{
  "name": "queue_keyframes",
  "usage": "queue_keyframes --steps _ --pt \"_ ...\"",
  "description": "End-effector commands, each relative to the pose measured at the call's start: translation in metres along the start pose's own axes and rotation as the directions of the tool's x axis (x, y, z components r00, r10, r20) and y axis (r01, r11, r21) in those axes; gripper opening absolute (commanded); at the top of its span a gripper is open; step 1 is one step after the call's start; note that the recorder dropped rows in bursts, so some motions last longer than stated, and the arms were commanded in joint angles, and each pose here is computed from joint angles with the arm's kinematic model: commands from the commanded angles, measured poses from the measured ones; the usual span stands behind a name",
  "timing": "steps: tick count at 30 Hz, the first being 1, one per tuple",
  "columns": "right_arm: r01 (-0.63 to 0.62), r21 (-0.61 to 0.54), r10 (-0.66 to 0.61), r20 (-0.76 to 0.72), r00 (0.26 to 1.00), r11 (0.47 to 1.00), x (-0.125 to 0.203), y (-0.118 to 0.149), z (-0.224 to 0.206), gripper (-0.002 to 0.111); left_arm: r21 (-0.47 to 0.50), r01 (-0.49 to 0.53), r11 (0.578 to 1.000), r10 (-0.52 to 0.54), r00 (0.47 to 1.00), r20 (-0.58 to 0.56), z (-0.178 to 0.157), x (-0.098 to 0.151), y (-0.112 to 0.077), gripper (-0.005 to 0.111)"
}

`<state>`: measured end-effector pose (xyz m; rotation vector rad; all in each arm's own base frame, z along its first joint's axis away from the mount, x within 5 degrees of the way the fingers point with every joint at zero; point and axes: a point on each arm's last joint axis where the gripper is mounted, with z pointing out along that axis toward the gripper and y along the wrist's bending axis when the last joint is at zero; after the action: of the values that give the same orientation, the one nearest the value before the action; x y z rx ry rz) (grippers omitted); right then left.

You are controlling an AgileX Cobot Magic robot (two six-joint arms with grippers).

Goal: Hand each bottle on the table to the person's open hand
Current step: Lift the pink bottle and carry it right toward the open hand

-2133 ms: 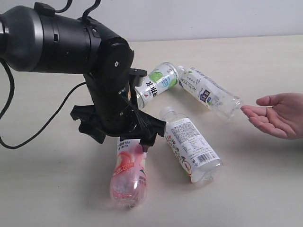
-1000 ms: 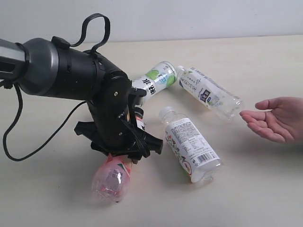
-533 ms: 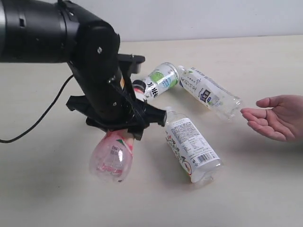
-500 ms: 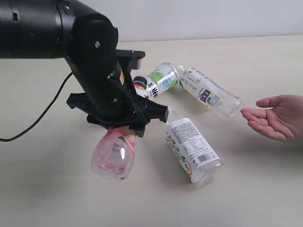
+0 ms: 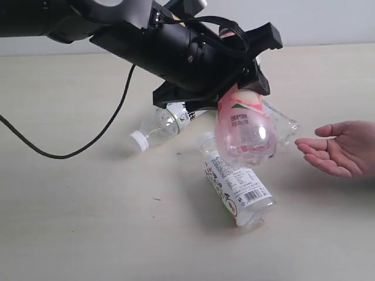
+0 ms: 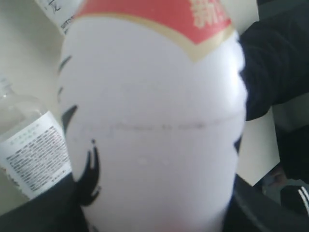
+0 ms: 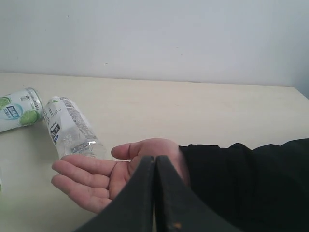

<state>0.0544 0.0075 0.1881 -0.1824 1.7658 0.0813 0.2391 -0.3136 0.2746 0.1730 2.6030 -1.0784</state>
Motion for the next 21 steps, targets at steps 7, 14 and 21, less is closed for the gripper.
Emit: queue_keyframes --steps 7,14,21 --pt "0.003 -0.001 -0.003 0.008 1.0 1.0 0.001 0.0 0.0 0.0 0.098 -0.133 0.986 0.123 0.988 0.094 -0.009 -0.008 -0.062 0.0" --pt "0.003 -0.001 -0.003 0.01 1.0 1.0 0.0 0.0 0.0 0.0 0.019 -0.167 0.986 0.166 0.985 0.051 0.018 -0.007 -0.086 0.0" --pt "0.003 -0.001 -0.003 0.01 1.0 1.0 0.0 0.0 0.0 0.0 -0.003 -0.185 0.983 0.185 0.983 -0.003 0.053 -0.005 -0.098 0.0"
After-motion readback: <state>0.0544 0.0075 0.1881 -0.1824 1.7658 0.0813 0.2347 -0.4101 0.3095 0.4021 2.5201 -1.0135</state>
